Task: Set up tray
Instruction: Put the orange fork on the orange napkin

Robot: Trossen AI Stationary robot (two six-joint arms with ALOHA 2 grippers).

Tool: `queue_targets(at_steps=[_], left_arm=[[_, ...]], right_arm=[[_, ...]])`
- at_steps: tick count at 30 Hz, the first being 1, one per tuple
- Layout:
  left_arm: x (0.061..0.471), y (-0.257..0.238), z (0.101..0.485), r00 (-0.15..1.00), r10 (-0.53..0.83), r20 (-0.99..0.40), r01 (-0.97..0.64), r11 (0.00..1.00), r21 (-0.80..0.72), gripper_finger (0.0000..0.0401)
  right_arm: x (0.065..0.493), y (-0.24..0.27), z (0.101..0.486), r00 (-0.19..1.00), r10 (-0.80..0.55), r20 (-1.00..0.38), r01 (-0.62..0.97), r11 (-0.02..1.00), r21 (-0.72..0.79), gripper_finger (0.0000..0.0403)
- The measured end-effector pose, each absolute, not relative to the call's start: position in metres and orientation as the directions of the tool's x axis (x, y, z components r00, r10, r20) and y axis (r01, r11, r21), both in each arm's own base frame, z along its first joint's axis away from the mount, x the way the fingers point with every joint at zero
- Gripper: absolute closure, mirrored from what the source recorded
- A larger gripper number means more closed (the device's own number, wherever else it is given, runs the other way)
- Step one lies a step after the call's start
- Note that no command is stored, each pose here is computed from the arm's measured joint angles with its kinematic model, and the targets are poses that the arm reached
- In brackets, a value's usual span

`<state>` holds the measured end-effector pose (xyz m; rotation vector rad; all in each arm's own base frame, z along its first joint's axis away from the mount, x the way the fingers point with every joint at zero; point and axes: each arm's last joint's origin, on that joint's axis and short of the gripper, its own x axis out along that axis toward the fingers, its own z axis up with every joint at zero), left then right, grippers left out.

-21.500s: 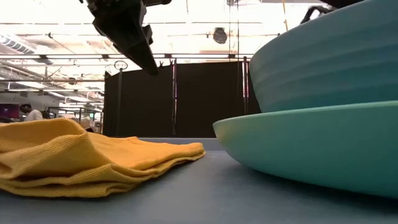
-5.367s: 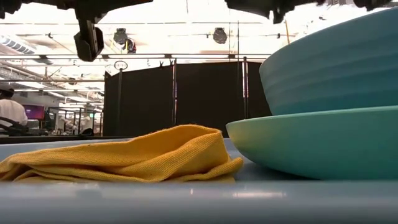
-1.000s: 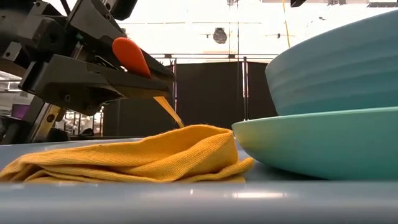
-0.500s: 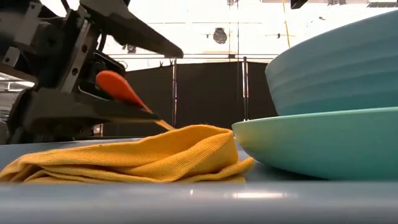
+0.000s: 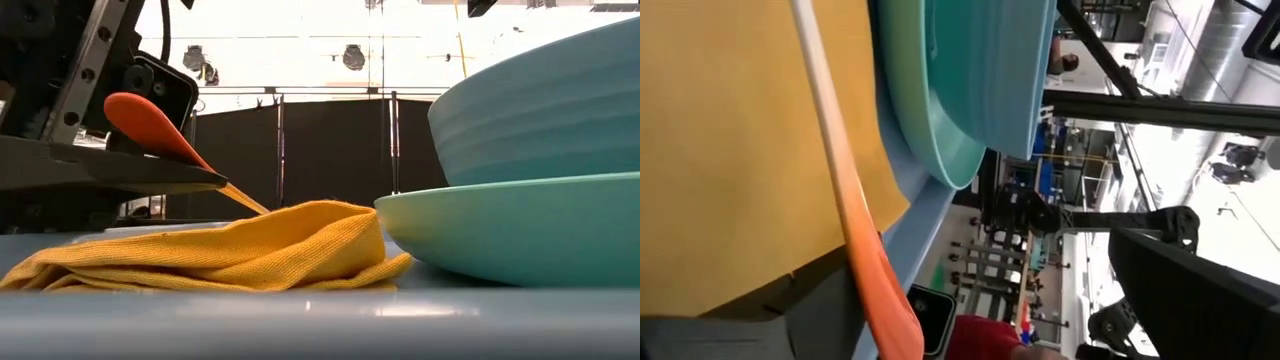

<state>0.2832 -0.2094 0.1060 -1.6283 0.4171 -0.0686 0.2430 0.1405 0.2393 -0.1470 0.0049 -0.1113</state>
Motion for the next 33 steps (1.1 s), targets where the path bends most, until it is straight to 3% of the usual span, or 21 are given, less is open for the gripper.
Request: queue_targets(at_steps=[11,19,23,29,33], left_arm=[[0.2838,-0.2089,0.1067,0.930,-0.310,-0.198,-0.223,-0.047,-0.974,0.0004],[0.2843,-0.2075,0.1080,0.948,-0.264,-0.176,-0.170,0.048,-0.984,0.0004],[0.2842,-0.2065,0.1060,0.951,-0.240,-0.194,-0.191,0.038,-0.981,0.0004],[0.2852,-0.2061,0.1073,0.950,-0.250,-0.189,-0.216,-0.085,-0.973,0.0004],[0.2860,-0.2059,0.1116,0.955,-0.264,-0.139,-0.164,-0.075,-0.984,0.0004]], right_arm=[[0.2430,0.1404,0.2395,0.994,-0.111,0.006,0.111,0.983,-0.144,0.0289],[0.2430,0.1404,0.2395,0.994,-0.111,0.005,0.111,0.983,-0.144,0.0289],[0.2430,0.1404,0.2395,0.994,-0.111,0.005,0.111,0.983,-0.144,0.0289],[0.2430,0.1405,0.2388,0.994,-0.111,-0.001,0.110,0.984,-0.139,0.0289],[0.2430,0.1404,0.2389,0.994,-0.111,0.000,0.110,0.984,-0.138,0.0289]])
